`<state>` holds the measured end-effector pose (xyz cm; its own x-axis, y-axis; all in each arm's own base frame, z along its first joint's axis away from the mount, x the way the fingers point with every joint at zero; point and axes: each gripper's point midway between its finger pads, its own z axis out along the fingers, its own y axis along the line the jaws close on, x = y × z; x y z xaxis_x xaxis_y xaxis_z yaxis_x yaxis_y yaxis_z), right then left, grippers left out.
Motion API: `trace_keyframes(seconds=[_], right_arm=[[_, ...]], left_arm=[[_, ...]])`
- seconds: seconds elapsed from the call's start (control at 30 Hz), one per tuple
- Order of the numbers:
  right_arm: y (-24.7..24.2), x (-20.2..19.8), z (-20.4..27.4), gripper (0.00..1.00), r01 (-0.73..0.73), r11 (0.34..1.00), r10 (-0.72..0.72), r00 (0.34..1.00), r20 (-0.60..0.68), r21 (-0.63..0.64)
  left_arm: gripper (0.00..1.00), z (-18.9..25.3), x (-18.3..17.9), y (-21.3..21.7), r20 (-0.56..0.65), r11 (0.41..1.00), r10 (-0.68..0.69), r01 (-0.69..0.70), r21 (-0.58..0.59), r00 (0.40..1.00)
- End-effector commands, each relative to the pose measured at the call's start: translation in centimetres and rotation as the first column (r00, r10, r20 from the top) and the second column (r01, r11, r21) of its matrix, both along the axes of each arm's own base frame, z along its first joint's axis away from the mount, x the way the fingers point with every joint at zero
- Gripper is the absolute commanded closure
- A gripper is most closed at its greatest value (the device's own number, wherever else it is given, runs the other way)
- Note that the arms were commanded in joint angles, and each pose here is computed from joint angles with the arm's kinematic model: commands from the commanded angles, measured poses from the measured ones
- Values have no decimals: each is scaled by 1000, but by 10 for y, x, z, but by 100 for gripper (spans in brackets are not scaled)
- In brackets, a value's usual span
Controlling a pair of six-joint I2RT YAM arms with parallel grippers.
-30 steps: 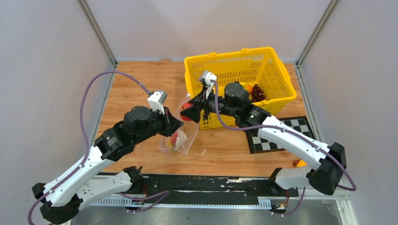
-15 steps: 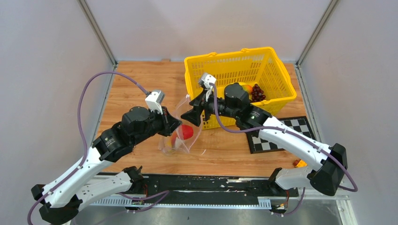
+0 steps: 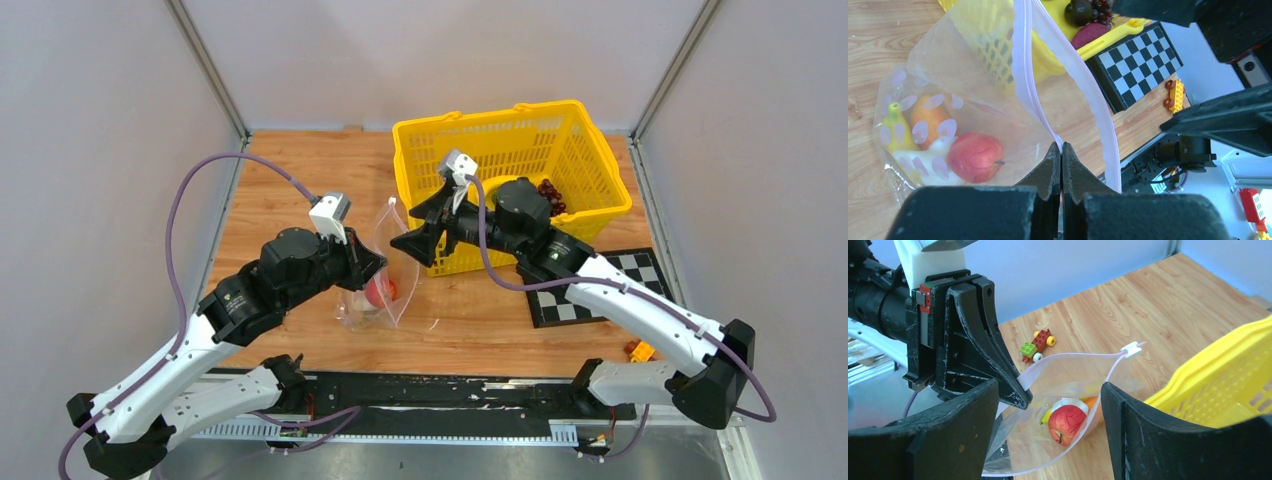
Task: Place the food in the zip-top bag and seal the zipper
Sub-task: Place the fake fruit in the zipper food storage bag, then pick up the fake fruit from the bin.
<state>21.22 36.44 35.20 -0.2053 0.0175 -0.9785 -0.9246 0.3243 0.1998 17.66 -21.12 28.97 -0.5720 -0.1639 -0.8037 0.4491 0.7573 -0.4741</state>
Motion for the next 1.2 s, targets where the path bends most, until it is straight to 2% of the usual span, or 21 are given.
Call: trace_keyframes(seconds=[0.0, 0.17, 0.27, 0.47, 0.57, 0.67, 0.73, 0.9, 0.97, 1.07, 1.17], right_arm=[[-23, 9, 22, 25, 129, 992, -130, 990, 54, 14], [-57, 42, 33, 22, 371, 928, -367, 926, 93, -42], [-100, 78, 31, 17, 597, 795, -588, 802, 108, -109], [-191, 139, -12, 14, 769, 546, -797, 599, 77, -334], [-236, 160, -46, 13, 785, 423, -863, 501, 62, -453], [-268, 177, -84, 13, 756, 340, -896, 441, 51, -559], [-281, 185, -110, 13, 712, 319, -901, 433, 33, -626], [-313, 211, -158, 13, 654, 234, -932, 361, 25, -719], [-328, 221, -169, 17, 642, 183, -949, 314, 38, -744], [-341, 231, -186, 22, 595, 135, -959, 278, 46, -792], [-348, 241, -208, 25, 557, 133, -963, 267, 25, -820]], left_arm=[[100, 9, 3, -1, 27, 999, 15, -14, -36, 1000], [100, 11, 4, -2, 31, 999, 14, -13, -33, 999], [100, 9, 4, -3, 28, 1000, 6, -6, -28, 1000], [100, 8, 3, -3, 26, 1000, 3, -2, -27, 1000], [100, 9, 2, -3, 27, 1000, 3, -2, -29, 1000], [100, 9, 1, -3, 26, 1000, -6, 6, -31, 1000], [100, 9, 1, -3, 26, 999, -9, 10, -30, 1000], [100, 9, -1, -3, 23, 999, -14, 14, -30, 1000], [100, 9, -2, -3, 22, 999, -17, 18, -29, 1000], [100, 9, -3, -2, 21, 999, -21, 22, -28, 1000], [100, 10, -4, 0, 27, 999, -15, 16, -29, 1000]])
